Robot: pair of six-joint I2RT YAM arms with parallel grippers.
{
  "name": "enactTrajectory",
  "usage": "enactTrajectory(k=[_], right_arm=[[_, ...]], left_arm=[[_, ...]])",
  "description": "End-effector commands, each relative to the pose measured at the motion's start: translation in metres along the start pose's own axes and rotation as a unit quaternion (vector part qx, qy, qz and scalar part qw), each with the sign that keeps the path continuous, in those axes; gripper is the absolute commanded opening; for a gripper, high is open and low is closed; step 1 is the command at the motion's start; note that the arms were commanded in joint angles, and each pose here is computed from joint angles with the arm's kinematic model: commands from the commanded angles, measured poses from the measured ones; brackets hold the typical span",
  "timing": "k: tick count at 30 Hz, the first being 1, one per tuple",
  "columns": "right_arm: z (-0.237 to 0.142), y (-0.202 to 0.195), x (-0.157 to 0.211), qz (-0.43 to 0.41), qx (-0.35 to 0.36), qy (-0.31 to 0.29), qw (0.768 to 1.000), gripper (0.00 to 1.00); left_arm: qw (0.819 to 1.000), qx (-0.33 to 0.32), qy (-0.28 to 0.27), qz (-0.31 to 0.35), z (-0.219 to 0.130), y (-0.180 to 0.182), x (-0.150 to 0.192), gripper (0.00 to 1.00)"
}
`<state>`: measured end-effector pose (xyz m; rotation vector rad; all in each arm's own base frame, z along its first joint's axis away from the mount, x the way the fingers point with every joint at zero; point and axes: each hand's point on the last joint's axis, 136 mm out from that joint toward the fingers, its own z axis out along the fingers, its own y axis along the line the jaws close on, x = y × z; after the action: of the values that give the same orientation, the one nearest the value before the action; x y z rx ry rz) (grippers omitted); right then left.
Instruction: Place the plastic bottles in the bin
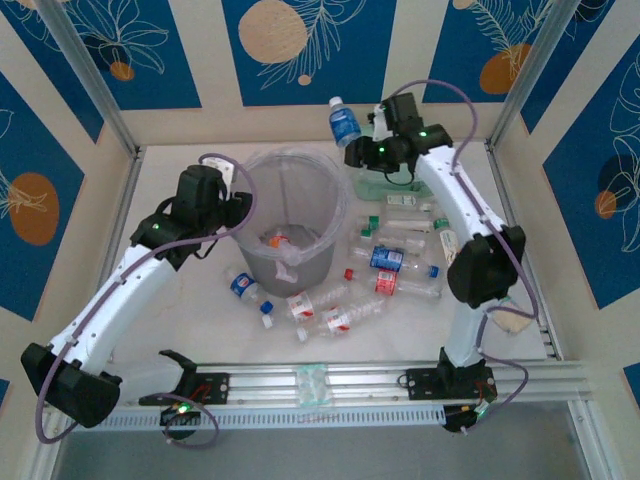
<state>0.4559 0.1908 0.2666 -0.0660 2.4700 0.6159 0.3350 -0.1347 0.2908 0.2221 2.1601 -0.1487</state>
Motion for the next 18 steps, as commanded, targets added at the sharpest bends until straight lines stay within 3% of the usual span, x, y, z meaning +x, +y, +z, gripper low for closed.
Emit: enactTrajectory(k=[1, 8, 14, 18], right_arm=[[-0.048, 0.009, 0.008, -0.013, -0.015, -0.005, 1.0, 0.52], [-0.126, 0.069, 0.038, -0.08, -0.07, -0.029, 0.994, 0.5], [-0.127, 0.128, 0.092, -0.152, -0.098, 0.02, 0.983, 0.49], [-0.109, 0.144, 0.115, -0.164, -0.098, 0.052, 0.98, 0.49]], left_arm=[[0.999, 0.025, -0.01, 0.027, -0.004, -0.011, -0.008, 0.54], [0.998, 0.037, -0.019, 0.048, -0.005, -0.014, -0.011, 0.55], [0.998, 0.045, -0.019, 0.048, -0.003, -0.015, -0.009, 0.55], [0.998, 0.046, -0.018, 0.039, -0.001, -0.011, -0.011, 0.55]])
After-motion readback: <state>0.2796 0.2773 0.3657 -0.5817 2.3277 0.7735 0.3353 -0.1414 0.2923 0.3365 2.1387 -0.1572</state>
